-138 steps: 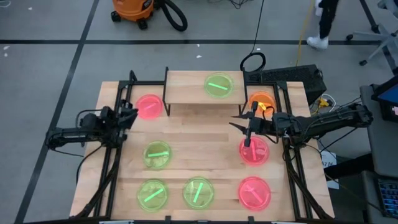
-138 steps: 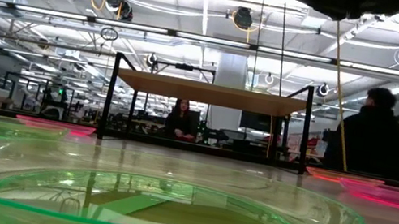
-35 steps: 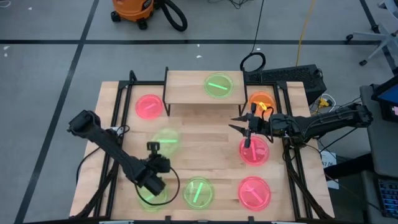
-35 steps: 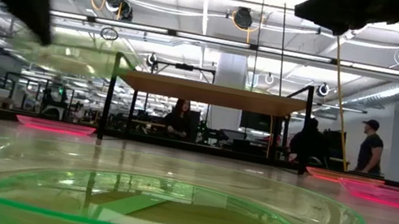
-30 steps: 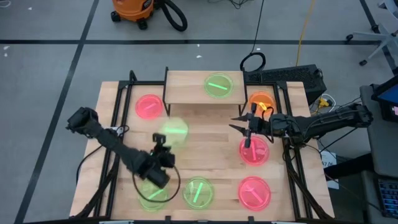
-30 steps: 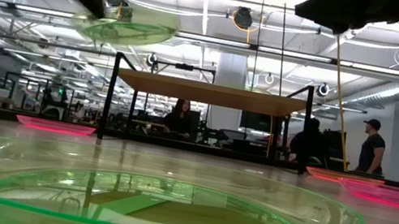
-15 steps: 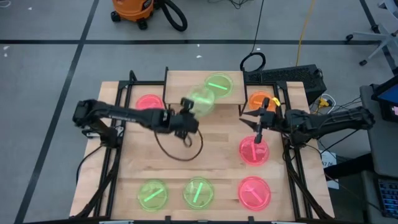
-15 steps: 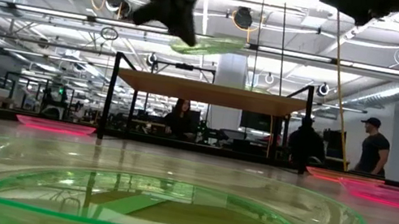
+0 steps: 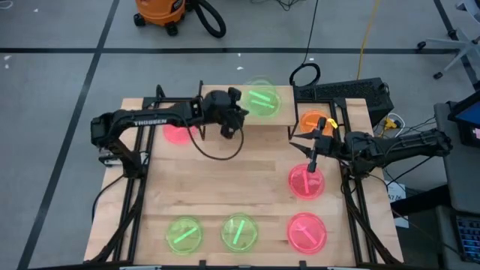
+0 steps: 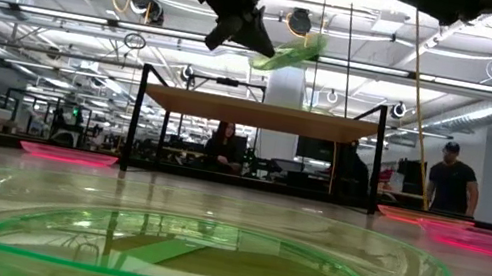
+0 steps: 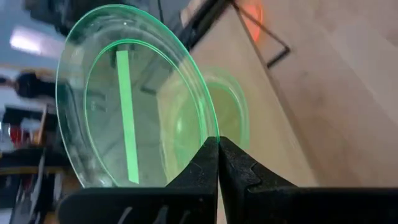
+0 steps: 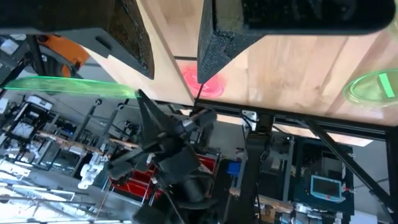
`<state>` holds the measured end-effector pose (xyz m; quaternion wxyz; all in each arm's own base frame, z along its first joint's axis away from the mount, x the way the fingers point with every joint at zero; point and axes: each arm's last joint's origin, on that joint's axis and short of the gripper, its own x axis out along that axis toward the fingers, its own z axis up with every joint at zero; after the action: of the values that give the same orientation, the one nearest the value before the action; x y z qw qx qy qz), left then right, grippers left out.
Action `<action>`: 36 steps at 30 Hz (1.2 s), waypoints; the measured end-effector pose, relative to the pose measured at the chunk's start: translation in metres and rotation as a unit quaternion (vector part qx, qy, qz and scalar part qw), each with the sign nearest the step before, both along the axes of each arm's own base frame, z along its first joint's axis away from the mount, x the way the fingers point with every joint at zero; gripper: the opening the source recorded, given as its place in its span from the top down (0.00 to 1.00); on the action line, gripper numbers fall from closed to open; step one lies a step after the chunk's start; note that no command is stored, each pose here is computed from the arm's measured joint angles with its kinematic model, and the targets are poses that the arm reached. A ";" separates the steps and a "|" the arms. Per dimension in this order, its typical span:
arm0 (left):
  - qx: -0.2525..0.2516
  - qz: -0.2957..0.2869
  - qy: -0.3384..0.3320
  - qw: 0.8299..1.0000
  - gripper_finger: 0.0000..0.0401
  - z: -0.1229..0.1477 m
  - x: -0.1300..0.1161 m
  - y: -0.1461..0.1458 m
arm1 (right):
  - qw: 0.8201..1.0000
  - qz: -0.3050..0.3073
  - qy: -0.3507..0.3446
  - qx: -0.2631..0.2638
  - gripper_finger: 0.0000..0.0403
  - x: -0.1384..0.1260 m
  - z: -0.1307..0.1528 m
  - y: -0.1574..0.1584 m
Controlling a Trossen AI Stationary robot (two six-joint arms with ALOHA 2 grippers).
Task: Place and stack plates onto a shelf
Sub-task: Stack the green plate on top of the green plate on the shelf, then stack the pink plate on top of the green plate on the shelf
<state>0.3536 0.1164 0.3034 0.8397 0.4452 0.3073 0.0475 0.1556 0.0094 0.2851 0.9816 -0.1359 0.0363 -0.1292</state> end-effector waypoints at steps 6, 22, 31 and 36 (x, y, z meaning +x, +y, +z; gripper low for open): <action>0.009 -0.018 0.015 1.000 1.00 -0.023 0.013 0.015 | 1.000 0.000 -0.013 -0.003 0.74 0.000 0.003 0.000; 0.014 -0.015 0.012 1.000 0.85 -0.035 0.024 0.015 | 1.000 0.000 -0.012 0.001 0.74 0.000 0.002 0.000; 0.031 0.027 0.009 0.999 0.79 -0.033 0.024 0.016 | 1.000 0.000 -0.011 0.001 0.74 0.000 0.002 0.000; 0.041 0.066 -0.017 0.997 0.79 -0.011 0.016 -0.002 | 1.000 -0.001 0.006 0.017 0.74 0.000 -0.002 0.000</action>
<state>0.3701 0.1141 0.2929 0.8206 0.4573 0.3200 0.1230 0.1556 0.0093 0.2831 0.9834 -0.1194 0.0444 -0.1289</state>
